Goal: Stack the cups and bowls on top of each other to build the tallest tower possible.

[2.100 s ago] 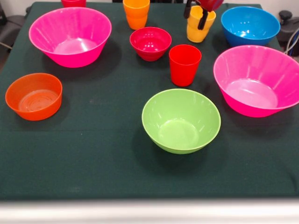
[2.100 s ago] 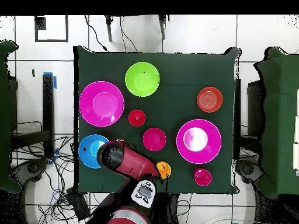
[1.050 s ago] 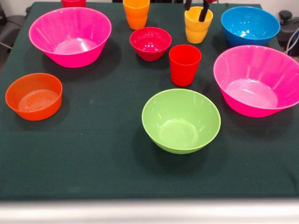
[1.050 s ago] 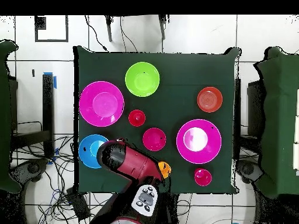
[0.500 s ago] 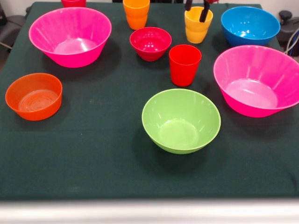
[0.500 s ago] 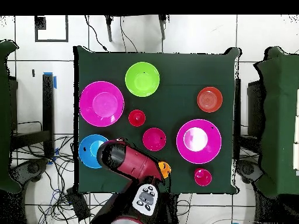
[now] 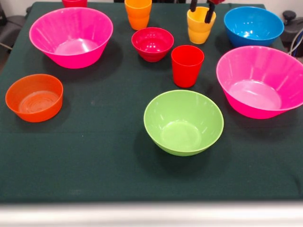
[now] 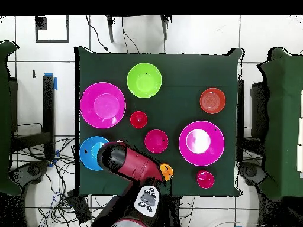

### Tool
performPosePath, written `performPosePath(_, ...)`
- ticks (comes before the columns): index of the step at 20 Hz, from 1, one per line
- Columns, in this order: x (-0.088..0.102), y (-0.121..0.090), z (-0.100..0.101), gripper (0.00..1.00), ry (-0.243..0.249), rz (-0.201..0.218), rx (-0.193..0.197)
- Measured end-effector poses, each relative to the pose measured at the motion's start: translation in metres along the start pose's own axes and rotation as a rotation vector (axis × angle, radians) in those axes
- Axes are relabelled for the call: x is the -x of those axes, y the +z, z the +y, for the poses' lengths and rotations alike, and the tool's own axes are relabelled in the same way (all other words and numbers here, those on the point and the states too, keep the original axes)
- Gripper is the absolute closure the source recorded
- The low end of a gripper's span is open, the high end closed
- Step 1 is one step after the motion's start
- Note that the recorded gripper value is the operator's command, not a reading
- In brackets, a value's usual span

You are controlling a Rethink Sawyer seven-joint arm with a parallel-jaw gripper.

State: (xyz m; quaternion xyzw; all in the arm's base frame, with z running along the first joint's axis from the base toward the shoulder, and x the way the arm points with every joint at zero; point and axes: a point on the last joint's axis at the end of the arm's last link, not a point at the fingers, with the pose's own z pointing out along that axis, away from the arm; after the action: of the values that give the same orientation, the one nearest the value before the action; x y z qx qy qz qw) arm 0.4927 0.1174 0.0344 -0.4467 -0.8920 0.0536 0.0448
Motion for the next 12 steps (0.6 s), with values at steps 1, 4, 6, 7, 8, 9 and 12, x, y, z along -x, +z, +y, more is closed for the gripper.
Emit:
performPosePath(1,-0.0003,0.0001,0.0004,0.00,-0.001,0.001,0.000)
performPosePath(4,-0.0007,0.0011,0.0017,0.00,-0.002,0.001,0.001)
performPosePath(6,-0.0007,0.0022,0.0019,0.00,-0.003,0.002,0.000)
performPosePath(7,-0.0007,0.0028,0.0019,0.00,-0.003,0.002,-0.001)
performPosePath(8,-0.0009,0.0037,0.0017,0.00,-0.003,0.003,-0.003)
performPosePath(9,-0.0013,0.0046,0.0015,0.00,-0.003,0.004,-0.004)
performPosePath(12,-0.0028,0.0063,0.0020,0.00,-0.006,0.007,-0.005)
